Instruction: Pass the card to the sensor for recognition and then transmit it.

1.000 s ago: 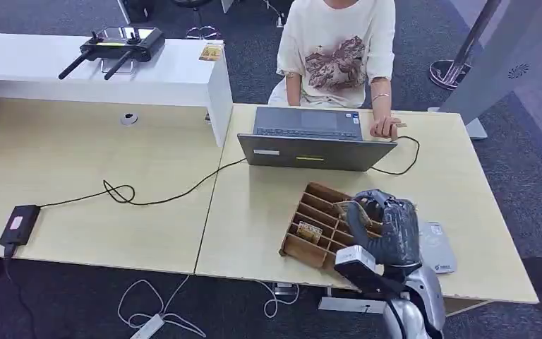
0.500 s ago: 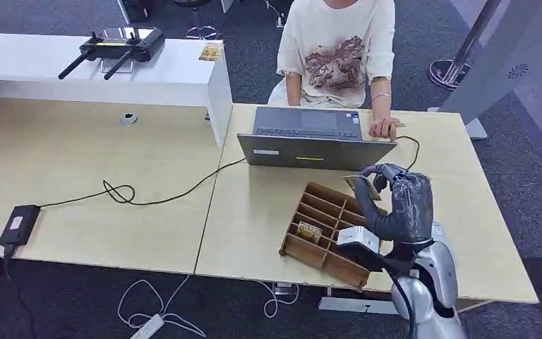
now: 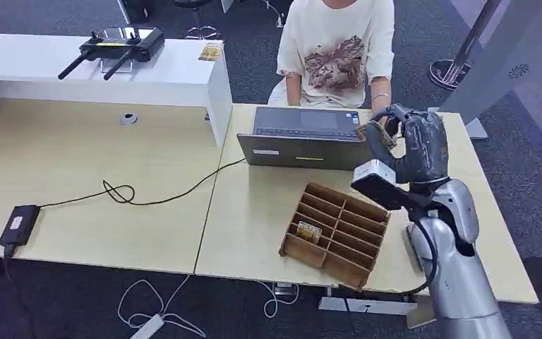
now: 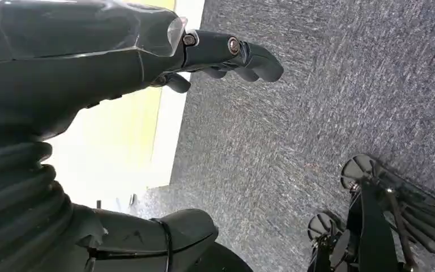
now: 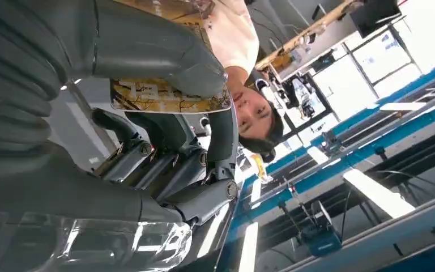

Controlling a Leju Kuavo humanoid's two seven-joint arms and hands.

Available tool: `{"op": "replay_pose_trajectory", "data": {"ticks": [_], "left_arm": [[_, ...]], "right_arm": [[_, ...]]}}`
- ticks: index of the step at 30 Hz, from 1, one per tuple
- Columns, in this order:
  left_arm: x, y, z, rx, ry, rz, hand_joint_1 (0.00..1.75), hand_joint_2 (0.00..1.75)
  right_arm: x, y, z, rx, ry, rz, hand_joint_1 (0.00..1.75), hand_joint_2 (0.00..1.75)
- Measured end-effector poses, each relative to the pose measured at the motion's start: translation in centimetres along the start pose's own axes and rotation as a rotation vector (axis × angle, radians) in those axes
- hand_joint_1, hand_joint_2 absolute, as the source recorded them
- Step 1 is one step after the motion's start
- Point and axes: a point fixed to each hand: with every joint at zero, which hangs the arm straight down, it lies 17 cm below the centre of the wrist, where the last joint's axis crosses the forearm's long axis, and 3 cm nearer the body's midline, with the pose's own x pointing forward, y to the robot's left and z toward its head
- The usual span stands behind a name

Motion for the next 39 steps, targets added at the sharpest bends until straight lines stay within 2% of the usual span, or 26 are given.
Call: {"op": "replay_pose_trajectory", "data": {"ticks": [9, 24, 39], "left_arm": [[0.1, 0.3, -0.1, 0.007, -0.003, -0.005, 0.00, 1.75], [-0.1, 0.6, -0.1, 0.022, 0.008, -0.007, 0.00, 1.75], [-0.3, 1.1, -0.2, 0.024, 0.022, -0.055, 0.00, 1.75]], "right_arm": [[-1.9, -0.6, -4.0, 0.037, 0.038, 0.011, 1.75, 1.75], [-6.4, 0.0, -10.7, 0.230, 0.175, 0.062, 1.75, 1.75], [-9.5, 0.6, -11.8, 0.354, 0.260, 0.017, 1.75, 1.75]]}}
